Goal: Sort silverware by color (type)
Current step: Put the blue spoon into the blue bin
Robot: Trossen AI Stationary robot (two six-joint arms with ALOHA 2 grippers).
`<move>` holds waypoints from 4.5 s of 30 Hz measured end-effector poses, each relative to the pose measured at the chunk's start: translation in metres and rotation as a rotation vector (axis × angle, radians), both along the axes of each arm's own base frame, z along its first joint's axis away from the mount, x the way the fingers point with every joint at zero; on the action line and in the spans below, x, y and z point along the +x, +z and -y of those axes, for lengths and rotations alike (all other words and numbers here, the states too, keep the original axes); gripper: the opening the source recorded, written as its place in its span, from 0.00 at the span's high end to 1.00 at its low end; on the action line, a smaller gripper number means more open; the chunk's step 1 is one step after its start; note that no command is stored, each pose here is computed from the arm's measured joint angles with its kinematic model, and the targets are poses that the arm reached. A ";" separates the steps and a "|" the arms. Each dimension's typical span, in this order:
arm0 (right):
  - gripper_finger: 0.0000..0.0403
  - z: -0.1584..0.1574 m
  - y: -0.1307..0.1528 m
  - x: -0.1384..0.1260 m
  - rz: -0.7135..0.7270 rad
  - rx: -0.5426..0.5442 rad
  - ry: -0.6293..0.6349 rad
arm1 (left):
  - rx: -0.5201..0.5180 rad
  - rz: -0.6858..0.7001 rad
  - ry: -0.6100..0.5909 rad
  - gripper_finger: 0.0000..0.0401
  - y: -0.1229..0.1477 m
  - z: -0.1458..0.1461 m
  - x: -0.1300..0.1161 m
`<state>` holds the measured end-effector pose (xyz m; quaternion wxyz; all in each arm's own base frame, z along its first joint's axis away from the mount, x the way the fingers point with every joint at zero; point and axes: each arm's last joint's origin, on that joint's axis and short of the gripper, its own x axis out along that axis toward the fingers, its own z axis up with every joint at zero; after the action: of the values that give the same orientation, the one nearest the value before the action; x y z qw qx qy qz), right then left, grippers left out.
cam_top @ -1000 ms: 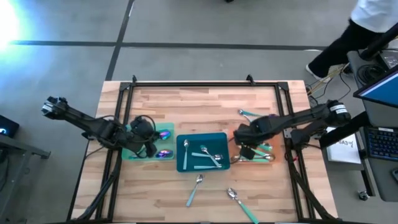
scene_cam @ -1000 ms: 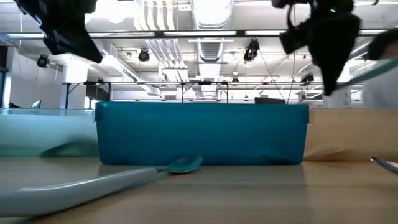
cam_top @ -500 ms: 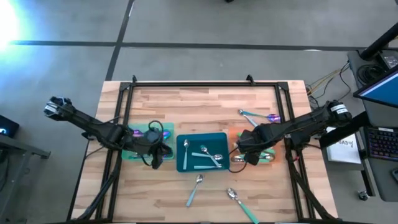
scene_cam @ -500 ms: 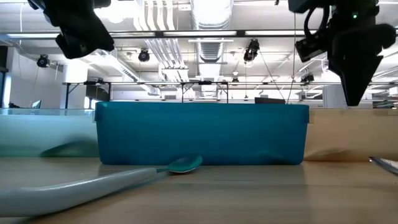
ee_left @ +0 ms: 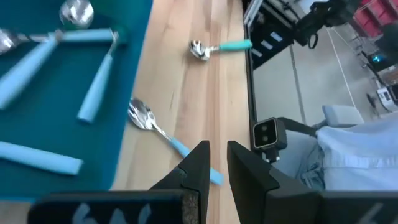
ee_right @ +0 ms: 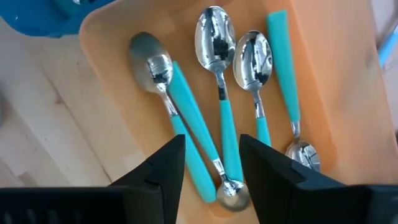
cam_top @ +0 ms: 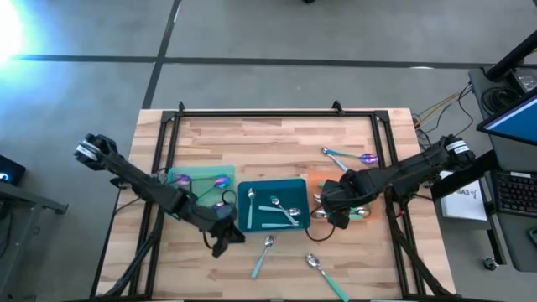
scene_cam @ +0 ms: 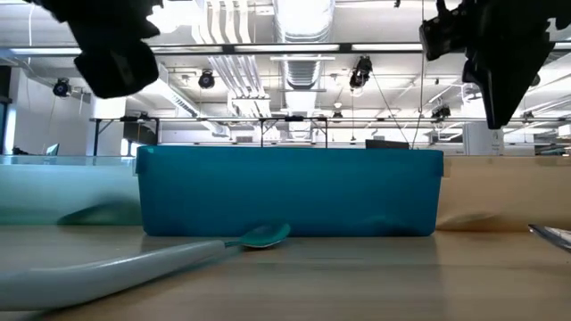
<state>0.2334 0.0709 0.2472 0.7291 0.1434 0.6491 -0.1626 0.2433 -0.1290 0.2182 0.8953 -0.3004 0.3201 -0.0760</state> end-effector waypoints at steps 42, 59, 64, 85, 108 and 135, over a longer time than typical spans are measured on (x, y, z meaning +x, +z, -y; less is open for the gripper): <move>0.67 -0.046 -0.003 -0.016 0.025 0.015 0.171 | 0.345 -0.733 0.257 0.72 -0.055 0.129 0.140; 0.68 -0.049 -0.003 -0.017 0.037 0.017 0.182 | 0.346 -0.875 0.323 0.71 -0.073 0.132 0.130; 0.67 -0.050 -0.003 -0.015 0.058 0.026 0.182 | 0.301 -0.875 0.308 0.72 -0.079 0.132 0.129; 0.72 -0.052 -0.001 -0.011 0.099 0.050 0.134 | 0.542 -0.939 0.324 0.93 -0.046 0.113 0.104; 0.64 -0.081 0.039 0.052 1.005 -0.026 0.526 | 0.645 -0.096 0.574 0.93 0.052 0.100 0.117; 0.61 -0.071 0.058 0.061 1.183 -0.367 0.346 | 0.779 0.196 0.850 0.93 0.063 0.107 0.121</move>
<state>0.2948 0.1421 0.3056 0.9923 -0.0249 0.1129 -0.0444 0.3643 -0.2355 0.2813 0.9172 -0.0429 0.0915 0.3855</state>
